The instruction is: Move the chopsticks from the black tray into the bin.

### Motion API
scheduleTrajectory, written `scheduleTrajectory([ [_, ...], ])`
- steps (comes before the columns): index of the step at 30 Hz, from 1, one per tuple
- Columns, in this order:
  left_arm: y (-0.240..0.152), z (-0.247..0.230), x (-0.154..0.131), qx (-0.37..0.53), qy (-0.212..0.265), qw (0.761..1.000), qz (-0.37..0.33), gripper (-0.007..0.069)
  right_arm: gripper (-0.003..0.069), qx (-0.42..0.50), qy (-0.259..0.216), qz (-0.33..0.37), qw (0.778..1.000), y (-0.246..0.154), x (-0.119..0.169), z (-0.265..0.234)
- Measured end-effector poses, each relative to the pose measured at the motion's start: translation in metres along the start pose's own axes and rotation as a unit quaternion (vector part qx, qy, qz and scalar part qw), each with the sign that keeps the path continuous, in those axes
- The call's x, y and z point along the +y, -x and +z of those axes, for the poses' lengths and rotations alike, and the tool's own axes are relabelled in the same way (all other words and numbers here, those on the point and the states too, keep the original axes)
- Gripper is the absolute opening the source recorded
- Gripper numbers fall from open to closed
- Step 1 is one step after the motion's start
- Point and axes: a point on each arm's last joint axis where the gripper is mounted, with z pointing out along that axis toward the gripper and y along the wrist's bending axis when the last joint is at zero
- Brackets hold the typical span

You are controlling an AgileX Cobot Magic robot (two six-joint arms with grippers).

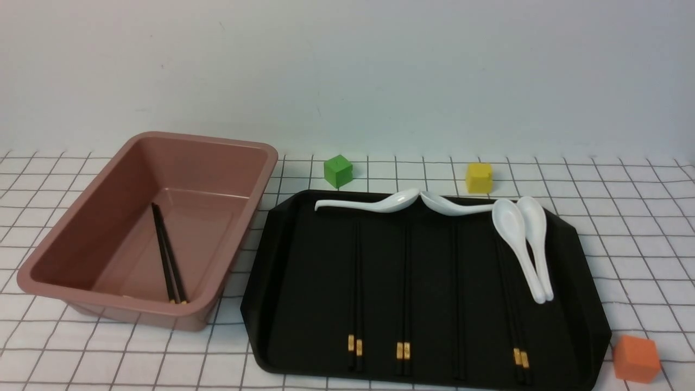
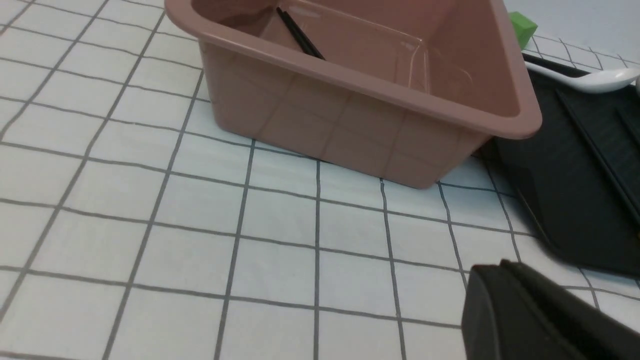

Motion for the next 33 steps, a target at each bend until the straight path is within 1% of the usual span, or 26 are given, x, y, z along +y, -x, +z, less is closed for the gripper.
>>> scheduleTrajectory([
  [33, -0.0008, 0.0000, -0.0001, 0.004, 0.000, 1.000, -0.003, 0.0013, 0.0239, 0.000, 0.000, 0.000, 1.000, 0.0000, 0.0000, 0.0000],
])
